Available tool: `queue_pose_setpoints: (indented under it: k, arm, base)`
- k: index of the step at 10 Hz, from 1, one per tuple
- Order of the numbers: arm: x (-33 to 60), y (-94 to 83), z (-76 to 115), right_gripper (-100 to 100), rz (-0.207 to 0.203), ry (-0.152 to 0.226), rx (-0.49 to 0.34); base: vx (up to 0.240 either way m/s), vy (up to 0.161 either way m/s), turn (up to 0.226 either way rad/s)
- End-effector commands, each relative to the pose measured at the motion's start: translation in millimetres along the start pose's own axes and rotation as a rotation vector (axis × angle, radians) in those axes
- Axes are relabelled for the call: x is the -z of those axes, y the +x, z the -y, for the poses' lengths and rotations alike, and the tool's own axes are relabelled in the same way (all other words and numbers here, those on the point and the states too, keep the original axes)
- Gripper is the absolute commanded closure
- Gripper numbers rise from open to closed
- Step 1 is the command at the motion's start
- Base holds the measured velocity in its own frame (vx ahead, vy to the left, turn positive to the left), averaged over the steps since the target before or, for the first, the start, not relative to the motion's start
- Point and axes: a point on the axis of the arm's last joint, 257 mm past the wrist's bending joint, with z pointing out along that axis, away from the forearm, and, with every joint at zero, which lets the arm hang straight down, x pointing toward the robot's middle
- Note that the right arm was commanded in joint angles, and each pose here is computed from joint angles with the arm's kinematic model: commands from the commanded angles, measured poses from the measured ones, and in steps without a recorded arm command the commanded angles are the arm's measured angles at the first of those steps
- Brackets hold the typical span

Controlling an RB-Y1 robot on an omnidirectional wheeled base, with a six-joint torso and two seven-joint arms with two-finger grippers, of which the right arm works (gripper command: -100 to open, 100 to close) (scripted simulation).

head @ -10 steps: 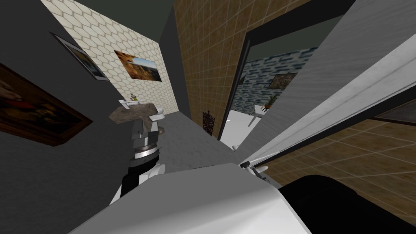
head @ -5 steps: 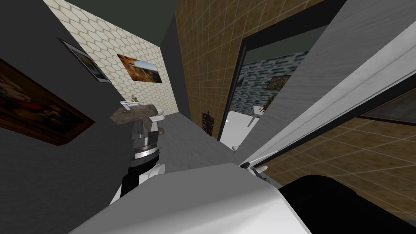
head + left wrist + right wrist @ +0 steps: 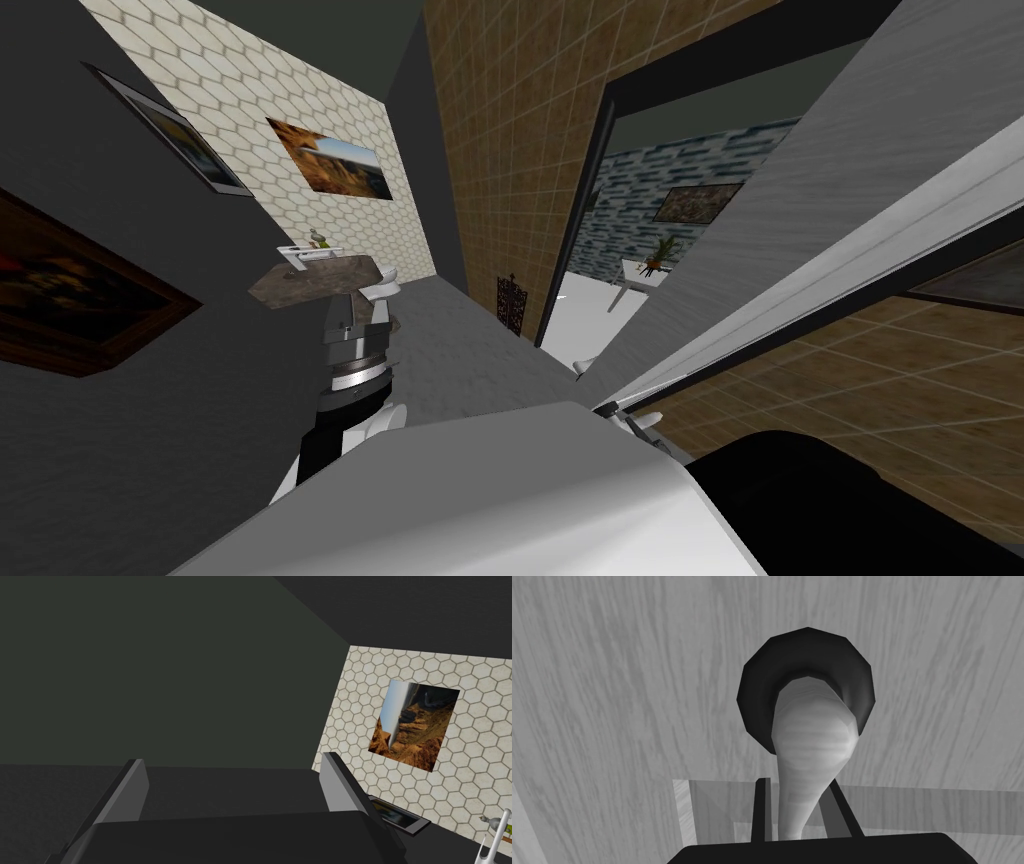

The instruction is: Pull the door open

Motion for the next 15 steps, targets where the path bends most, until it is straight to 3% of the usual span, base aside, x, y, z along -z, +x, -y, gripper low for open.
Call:
queue_pose_setpoints:
  k: [1, 4, 7, 11, 15]
  arm:
    - [0.2, -8.4, -2.5, 100, 0.01, 0.005, 0.008]
    - [0.2, -8.4, -2.5, 100, 0.01, 0.005, 0.008]
    - [13.4, -18.8, -3.2, 100, 0.001, 0.053, -0.024]
    - [17.1, -14.7, -3.5, 100, -0.019, 0.063, -0.027]
    - [11.1, 13.6, -2.5, 100, -0.069, 0.028, 0.005]
  base:
    - [0.002, 0.005, -0.02]
    - [0.006, 0.002, -0.009]
    - [0.003, 0.004, -0.019]
    - [-0.02, -0.016, 0.066]
    - [-0.041, -0.037, 0.157]
